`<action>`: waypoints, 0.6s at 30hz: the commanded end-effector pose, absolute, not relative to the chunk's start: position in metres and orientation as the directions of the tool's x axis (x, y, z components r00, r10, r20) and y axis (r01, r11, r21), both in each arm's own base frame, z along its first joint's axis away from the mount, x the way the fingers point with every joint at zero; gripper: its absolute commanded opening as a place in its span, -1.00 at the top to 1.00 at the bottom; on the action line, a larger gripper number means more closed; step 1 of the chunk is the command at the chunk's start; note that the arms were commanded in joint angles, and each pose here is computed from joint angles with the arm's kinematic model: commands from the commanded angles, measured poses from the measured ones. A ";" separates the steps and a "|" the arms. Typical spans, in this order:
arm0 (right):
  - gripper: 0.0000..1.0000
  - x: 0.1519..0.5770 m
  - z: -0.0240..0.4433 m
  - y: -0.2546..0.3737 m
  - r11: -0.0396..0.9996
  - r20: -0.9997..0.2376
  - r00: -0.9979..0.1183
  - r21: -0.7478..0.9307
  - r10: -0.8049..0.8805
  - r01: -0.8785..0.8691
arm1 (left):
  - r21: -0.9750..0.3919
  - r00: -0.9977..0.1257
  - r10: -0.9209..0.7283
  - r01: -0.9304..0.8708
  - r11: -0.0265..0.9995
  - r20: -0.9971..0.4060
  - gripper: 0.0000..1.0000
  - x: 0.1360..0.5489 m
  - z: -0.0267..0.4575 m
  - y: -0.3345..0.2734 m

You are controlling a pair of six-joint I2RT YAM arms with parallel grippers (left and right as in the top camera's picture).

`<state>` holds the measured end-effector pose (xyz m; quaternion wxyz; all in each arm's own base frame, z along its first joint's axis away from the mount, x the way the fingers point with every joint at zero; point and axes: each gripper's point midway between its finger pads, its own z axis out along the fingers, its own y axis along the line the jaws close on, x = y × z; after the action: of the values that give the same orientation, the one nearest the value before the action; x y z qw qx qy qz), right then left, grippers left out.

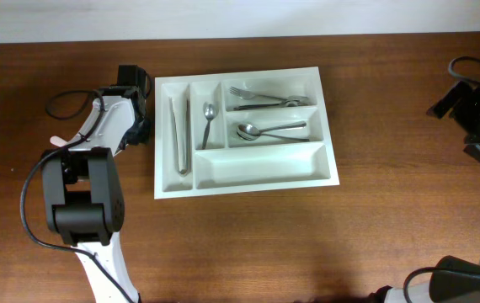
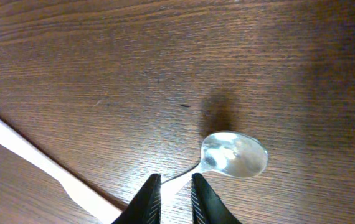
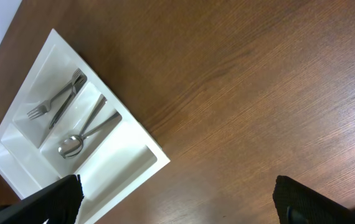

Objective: Pack container
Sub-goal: 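Carry the spoon with the left gripper toward the tray's left side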

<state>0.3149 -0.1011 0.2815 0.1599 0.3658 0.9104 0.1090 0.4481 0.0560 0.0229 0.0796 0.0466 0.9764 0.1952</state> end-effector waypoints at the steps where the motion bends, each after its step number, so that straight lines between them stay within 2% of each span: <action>1: -0.97 0.316 0.281 -0.101 0.703 -0.206 -0.678 0.325 0.706 0.633 | 0.429 -0.963 0.219 0.134 0.893 -0.156 0.61 0.456 0.047 0.047; 5: -0.97 0.316 0.281 -0.101 0.703 -0.207 -0.678 0.325 0.706 0.633 | 0.445 -0.924 0.364 0.278 0.851 -0.118 0.54 0.460 0.048 0.022; 8: -0.97 0.316 0.281 -0.101 0.703 -0.207 -0.678 0.325 0.706 0.633 | 0.455 -0.898 0.416 0.314 0.833 -0.143 0.53 0.469 0.050 0.003; 18: -0.97 0.316 0.281 -0.101 0.703 -0.206 -0.678 0.324 0.706 0.633 | 0.467 -0.886 0.414 0.282 0.838 -0.207 0.53 0.484 0.055 0.001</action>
<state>0.3149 -0.1011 0.2815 0.1599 0.3654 0.9105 0.1089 0.4764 0.0009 0.0336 0.1271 0.1837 0.9507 0.2151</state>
